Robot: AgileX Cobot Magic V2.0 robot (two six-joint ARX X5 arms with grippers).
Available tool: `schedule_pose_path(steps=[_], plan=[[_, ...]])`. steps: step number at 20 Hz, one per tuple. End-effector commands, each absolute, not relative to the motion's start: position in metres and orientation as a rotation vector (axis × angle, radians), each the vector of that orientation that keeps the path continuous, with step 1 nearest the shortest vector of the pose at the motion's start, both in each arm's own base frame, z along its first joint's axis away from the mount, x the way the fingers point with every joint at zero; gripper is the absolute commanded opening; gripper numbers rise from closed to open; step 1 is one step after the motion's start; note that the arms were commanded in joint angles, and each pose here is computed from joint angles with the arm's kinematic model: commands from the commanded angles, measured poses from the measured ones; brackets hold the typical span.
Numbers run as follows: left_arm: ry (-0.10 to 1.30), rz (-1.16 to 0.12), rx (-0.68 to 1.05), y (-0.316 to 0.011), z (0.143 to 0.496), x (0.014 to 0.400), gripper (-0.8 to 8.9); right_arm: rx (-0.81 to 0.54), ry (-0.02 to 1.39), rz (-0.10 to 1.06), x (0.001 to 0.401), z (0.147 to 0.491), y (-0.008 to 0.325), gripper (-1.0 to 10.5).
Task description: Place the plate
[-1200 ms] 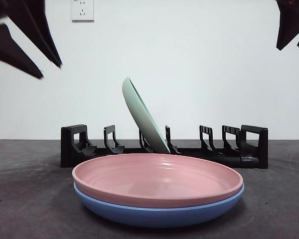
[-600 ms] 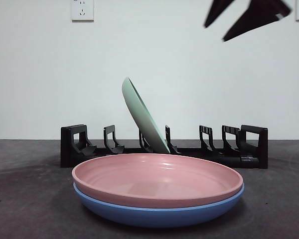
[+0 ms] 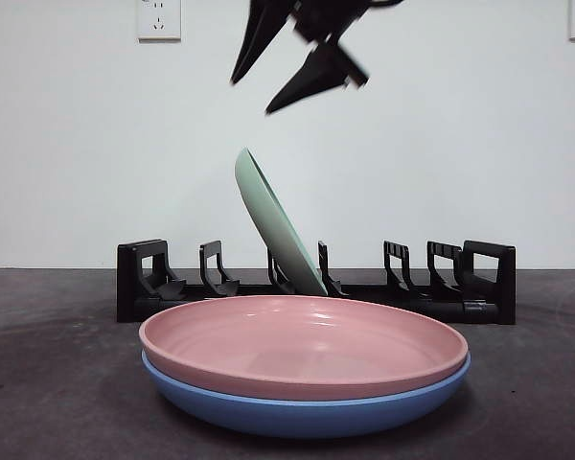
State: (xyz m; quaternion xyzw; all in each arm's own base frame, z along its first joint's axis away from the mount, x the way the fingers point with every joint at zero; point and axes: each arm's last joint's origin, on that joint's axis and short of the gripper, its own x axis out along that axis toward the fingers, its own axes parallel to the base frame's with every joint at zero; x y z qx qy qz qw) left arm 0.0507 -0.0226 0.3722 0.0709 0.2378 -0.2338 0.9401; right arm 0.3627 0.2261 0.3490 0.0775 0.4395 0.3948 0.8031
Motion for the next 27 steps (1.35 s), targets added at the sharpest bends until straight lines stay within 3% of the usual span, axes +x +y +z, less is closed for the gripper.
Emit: schedule_pose_path(steps=[1,7,14,18,27], plan=[[0.476,-0.471,0.124,-0.021,0.376,0.047,1.65,0.199,0.989,0.824,0.377,0.332,0.237,2.5],[0.473,-0.471,0.125,-0.021,0.376,0.046,1.65,0.209,1.044,0.806,0.389,0.306,0.247,2.5],[0.47,-0.473,0.134,-0.021,0.376,0.046,1.65,0.198,1.014,0.83,0.384,0.308,0.258,0.2],[0.467,-0.475,0.141,-0.021,0.376,0.046,1.65,0.191,1.015,0.832,0.381,0.311,0.259,0.1],[0.432,-0.477,0.146,-0.021,0.378,0.048,1.65,0.123,0.862,0.925,0.328,0.391,0.232,0.1]])
